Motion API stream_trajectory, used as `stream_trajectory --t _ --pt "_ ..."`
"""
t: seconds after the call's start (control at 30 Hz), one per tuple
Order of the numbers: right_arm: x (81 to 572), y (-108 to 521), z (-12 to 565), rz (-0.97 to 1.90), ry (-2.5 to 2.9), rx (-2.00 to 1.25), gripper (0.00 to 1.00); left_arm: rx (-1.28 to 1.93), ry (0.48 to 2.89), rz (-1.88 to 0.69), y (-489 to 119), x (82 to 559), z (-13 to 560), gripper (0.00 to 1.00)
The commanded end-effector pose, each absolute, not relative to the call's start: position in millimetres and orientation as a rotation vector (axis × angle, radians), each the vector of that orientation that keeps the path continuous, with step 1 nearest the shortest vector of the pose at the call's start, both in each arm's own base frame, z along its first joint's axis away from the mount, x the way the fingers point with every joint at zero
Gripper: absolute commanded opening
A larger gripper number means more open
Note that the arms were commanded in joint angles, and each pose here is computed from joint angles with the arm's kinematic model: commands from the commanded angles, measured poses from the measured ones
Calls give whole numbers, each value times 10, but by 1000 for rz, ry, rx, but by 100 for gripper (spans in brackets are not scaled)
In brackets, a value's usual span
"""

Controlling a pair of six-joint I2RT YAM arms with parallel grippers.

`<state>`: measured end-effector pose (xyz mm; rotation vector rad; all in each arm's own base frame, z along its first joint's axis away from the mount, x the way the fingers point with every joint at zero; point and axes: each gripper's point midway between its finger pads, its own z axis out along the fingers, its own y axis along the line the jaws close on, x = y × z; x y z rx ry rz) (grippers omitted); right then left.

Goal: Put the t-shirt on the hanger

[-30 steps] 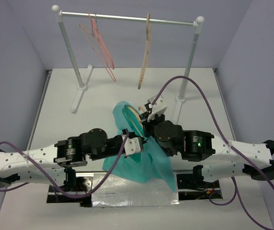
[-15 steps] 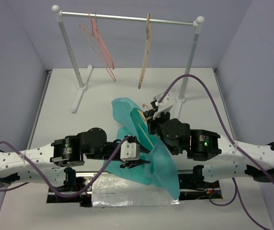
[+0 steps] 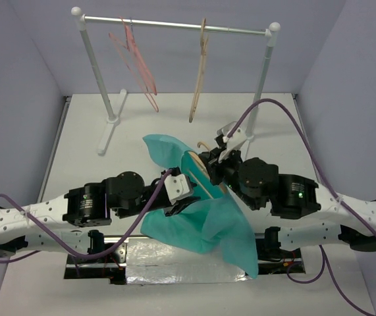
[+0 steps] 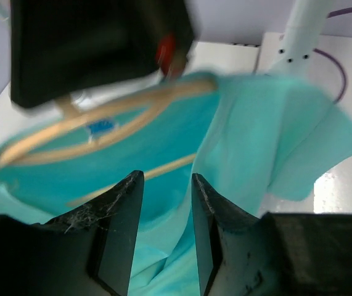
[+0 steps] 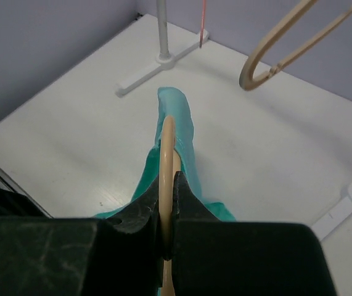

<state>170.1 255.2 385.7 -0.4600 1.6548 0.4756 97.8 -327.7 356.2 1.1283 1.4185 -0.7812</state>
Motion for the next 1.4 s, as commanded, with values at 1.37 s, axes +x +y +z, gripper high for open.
stream_trajectory --t 1.37 --pt "886 2305 4221 882 1629 -834 0 1205 1240 -669 -2650 927 4444 72"
